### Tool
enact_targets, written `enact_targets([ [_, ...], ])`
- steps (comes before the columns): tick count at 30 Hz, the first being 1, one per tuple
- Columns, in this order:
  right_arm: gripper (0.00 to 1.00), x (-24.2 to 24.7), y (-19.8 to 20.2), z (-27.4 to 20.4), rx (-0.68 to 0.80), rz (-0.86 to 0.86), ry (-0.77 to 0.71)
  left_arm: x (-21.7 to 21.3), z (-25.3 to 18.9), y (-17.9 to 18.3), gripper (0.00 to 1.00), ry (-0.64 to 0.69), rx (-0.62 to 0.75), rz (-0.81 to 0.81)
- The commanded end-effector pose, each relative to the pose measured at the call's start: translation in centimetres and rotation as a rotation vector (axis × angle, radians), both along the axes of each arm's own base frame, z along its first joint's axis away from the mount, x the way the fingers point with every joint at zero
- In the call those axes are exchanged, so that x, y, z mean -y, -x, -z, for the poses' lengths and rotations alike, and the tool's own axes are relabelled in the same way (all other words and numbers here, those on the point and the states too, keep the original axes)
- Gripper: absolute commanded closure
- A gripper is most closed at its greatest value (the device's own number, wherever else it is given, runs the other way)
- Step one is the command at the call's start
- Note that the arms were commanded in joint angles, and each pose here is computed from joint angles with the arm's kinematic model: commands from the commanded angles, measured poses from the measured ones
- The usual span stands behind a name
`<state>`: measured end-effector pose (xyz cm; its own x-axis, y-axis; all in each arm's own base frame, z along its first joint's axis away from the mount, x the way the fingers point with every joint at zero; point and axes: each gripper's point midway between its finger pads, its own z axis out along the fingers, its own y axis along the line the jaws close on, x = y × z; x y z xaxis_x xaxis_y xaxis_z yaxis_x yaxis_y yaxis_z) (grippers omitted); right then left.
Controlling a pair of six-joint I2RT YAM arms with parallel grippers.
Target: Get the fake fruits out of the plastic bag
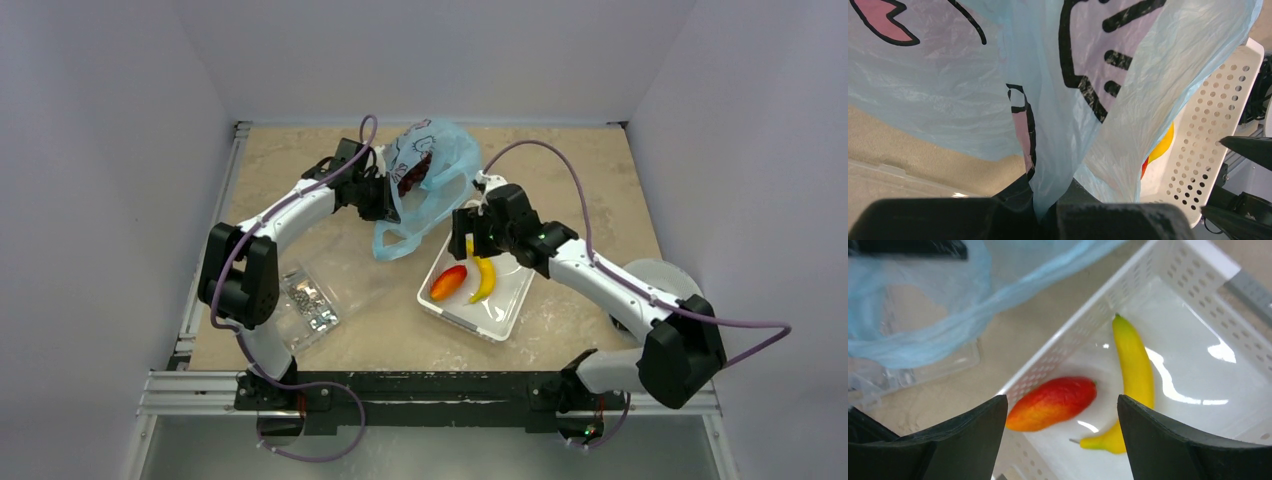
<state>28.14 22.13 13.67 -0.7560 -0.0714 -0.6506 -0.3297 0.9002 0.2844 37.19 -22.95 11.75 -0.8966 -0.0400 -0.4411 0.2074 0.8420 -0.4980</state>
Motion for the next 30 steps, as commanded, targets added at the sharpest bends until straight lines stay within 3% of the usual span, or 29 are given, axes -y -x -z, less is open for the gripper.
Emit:
enact_targets([
  [1, 0.19, -2.6, -4.1, -8.3, 0.254, 0.071, -0.228, 0.1, -2.3, -1.1, 1.00, 0.018, 0.062, -0.007],
  [4, 0.24, -4.1, -6.3, -10.8, 0.328, 0.134, -0.378, 0.1, -2.0, -1.2, 1.00, 0.015, 0.056, -0.006],
  [7, 0.39, -5.3, -9.0, -10.9, 0.331, 0.233, -0.487, 0.1, -1.9, -1.2, 1.00, 0.013, 0.056, -0.005],
  [9, 0.40, -6.5, -10.7, -10.3, 0.319, 0.266, -0.529, 0.0, -2.0, -1.2, 1.00, 0.011, 0.060, -0.005],
  [12, 0.47, -8.9, -13.8, -9.7, 0.300, 0.275, -0.549, -0.3, -2.1, -1.2, 1.00, -0.006, 0.071, -0.012],
  [16, 0.73, -11.6, -17.0, -7.2, 0.275, 0.259, -0.528, -0.6, -2.1, -1.4, 1.00, -0.027, 0.081, -0.015],
  [20, 0.83, -12.7, -18.8, -4.2, 0.216, 0.327, -0.520, -0.6, -2.2, -1.5, 1.00, -0.028, 0.081, -0.011],
  [30, 0.82, -13.4, -23.2, -0.4, 0.214, 0.441, -0.449, -0.4, -2.6, -1.3, 1.00, -0.018, 0.088, -0.010],
])
